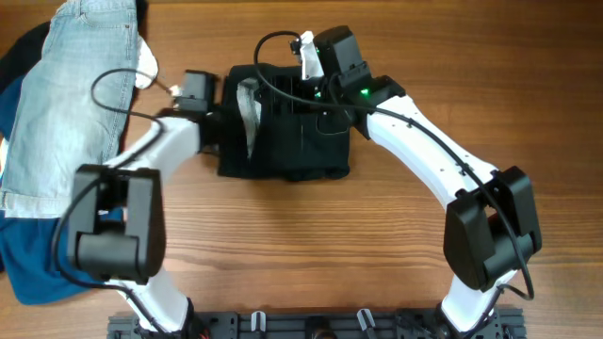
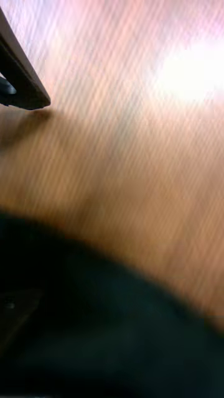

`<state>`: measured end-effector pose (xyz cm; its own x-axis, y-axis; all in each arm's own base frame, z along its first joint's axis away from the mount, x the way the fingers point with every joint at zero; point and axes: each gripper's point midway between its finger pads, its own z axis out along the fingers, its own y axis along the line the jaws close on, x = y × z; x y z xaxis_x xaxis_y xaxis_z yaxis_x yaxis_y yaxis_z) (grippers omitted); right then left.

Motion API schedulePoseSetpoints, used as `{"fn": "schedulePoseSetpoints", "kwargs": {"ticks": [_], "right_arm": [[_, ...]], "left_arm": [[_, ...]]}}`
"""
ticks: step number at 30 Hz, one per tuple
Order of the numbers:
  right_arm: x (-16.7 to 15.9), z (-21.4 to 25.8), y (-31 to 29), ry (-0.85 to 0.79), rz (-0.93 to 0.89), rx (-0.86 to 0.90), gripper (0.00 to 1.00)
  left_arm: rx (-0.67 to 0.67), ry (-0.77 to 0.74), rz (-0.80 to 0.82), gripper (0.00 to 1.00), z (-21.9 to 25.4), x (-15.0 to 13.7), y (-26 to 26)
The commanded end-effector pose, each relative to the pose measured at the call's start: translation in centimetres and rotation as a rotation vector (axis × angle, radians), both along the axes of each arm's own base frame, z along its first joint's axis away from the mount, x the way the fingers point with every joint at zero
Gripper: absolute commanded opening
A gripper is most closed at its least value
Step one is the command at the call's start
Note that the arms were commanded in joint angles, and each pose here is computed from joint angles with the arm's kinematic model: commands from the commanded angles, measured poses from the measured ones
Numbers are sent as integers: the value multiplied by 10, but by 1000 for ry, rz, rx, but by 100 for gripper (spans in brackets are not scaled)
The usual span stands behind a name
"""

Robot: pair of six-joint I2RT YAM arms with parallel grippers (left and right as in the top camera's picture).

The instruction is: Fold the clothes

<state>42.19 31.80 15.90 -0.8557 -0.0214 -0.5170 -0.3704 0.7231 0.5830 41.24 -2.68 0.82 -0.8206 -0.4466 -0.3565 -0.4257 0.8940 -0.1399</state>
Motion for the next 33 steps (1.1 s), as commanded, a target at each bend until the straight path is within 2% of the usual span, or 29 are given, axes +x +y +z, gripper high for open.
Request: {"fn": "schedulePoseSetpoints", "kwargs": {"ticks": [1, 4, 5, 6, 8, 11, 13, 16, 19, 21, 25, 27, 29, 31, 33], "right_arm": [[12, 19, -16, -49, -31, -2, 100], [23, -2, -53, -72, -68, -152, 99], [24, -16, -64, -76, -60, -228, 91], [21, -30, -65, -69, -24, -266, 77], [14, -65, -62, -45, 72, -332, 57], [4, -103, -61, -20, 201, -382, 49], [-3, -133, -70, 38, 223, -446, 51], [2, -162, -98, 168, 68, -484, 52], [17, -166, -134, 230, -61, -470, 57], [35, -166, -187, 282, -217, -443, 58], [50, -165, -255, 329, -380, -393, 58], [56, -147, -260, 282, -322, -341, 58], [61, -108, -254, 219, -295, -346, 64], [61, -66, -230, 151, -235, -358, 70], [55, -46, -191, 104, -167, -361, 75]], "left_arm": [[-137, -80, 145, 89, 49, -3, 60], [-208, -223, 199, 89, 106, -5, 91], [-202, -267, 204, 89, 122, -6, 95], [-197, -303, 199, 90, 136, -7, 95], [-196, -322, 181, 90, 145, -6, 88], [-200, -302, 154, 90, 140, -6, 78], [-203, -302, 129, 90, 140, -4, 67], [-188, -297, 112, 90, 139, -4, 59], [-187, -295, 89, 90, 139, -3, 50], [-154, -293, 84, 91, 138, -3, 45], [-151, -295, 66, 91, 139, -2, 38], [-151, -294, 66, 90, 139, -2, 38], [-146, -301, 68, 90, 140, 0, 39], [-121, -306, 91, 90, 140, 0, 47], [-121, -307, 103, 90, 140, 0, 51]]}}
